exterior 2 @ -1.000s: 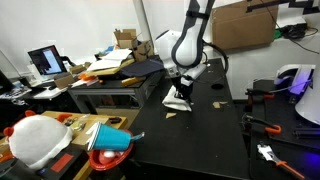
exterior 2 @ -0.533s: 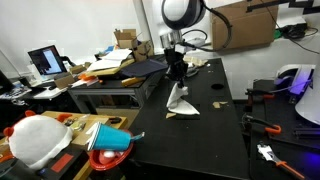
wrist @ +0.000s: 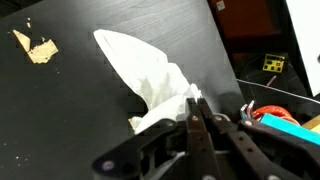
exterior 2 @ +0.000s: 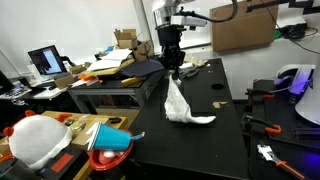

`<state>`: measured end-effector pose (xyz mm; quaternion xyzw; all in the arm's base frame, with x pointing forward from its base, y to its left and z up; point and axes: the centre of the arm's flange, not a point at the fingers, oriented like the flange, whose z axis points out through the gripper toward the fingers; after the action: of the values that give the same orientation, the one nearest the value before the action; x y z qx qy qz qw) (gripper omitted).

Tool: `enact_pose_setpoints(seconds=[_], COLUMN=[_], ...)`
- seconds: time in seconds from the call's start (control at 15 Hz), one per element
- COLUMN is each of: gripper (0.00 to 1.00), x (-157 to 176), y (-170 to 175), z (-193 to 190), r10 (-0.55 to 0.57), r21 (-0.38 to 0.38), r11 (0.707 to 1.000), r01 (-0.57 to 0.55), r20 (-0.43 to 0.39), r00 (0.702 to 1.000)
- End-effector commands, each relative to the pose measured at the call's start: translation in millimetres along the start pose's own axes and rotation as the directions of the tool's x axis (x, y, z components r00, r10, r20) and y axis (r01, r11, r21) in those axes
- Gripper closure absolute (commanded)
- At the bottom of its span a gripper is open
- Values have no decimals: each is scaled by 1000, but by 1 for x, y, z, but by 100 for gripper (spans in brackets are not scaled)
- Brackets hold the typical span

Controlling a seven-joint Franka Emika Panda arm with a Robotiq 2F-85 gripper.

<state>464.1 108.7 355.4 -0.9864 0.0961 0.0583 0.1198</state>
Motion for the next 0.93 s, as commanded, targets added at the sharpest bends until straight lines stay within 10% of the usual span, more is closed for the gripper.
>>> enact_pose_setpoints(seconds=[0.0,0.87], gripper=[99,99], x=[13,-2], y=[1,51], z=[-24,-116], r10=[33,307], r21=[45,77], r11=[998,951], r01=[-32,-298], r20=[-5,-302], r00=[999,902])
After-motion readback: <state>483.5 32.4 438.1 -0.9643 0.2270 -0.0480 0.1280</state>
